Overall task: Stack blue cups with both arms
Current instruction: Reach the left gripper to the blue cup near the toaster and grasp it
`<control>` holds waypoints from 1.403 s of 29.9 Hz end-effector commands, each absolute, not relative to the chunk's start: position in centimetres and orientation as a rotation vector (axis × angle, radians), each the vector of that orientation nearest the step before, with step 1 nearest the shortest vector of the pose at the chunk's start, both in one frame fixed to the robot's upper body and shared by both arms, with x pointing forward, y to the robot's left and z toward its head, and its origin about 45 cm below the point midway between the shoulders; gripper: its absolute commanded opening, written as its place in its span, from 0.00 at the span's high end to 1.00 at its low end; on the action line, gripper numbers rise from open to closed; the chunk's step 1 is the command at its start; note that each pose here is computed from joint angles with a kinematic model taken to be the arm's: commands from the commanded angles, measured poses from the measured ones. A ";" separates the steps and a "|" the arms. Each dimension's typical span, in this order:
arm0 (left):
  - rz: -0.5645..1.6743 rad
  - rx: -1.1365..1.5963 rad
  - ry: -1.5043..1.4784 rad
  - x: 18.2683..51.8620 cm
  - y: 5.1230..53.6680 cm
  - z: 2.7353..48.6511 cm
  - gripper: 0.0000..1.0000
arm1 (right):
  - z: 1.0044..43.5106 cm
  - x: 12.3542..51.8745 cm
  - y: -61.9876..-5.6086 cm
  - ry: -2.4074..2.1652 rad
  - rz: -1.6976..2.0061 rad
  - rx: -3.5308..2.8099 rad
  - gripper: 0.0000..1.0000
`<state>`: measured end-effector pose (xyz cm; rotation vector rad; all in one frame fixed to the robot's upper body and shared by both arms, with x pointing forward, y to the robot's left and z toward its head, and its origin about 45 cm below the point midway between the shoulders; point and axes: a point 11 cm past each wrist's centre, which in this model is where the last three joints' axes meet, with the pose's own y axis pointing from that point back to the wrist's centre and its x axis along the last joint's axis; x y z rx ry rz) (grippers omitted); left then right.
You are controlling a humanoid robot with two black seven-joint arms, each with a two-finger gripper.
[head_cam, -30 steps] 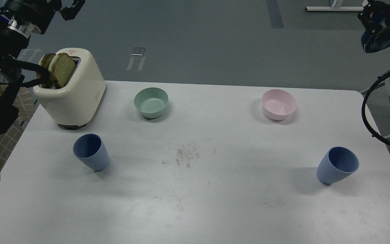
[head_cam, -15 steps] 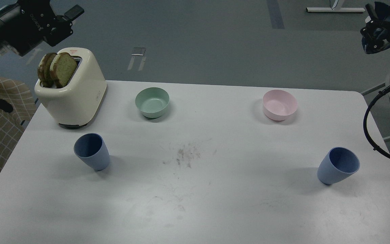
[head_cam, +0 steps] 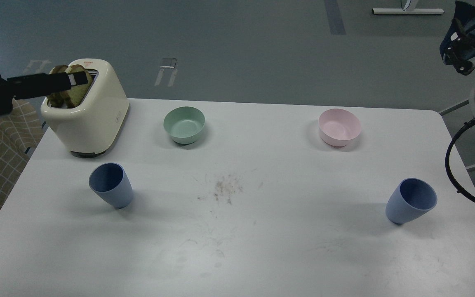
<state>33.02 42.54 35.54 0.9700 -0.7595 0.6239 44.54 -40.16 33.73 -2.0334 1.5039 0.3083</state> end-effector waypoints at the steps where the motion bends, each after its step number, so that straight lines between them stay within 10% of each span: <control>1: 0.532 1.022 -0.800 32.3 41.8 34.3 0.12 | 33.8 44.5 -40.1 1.502 0.308 -2.033 0.00; 22: 0.275 1.200 -0.687 29.3 42.0 23.4 0.30 | 32.9 43.8 -41.5 1.528 0.322 -1.983 0.00; 42: 0.300 1.176 -0.674 29.7 41.6 21.5 0.82 | 32.6 43.7 -41.4 1.530 0.329 -1.985 0.00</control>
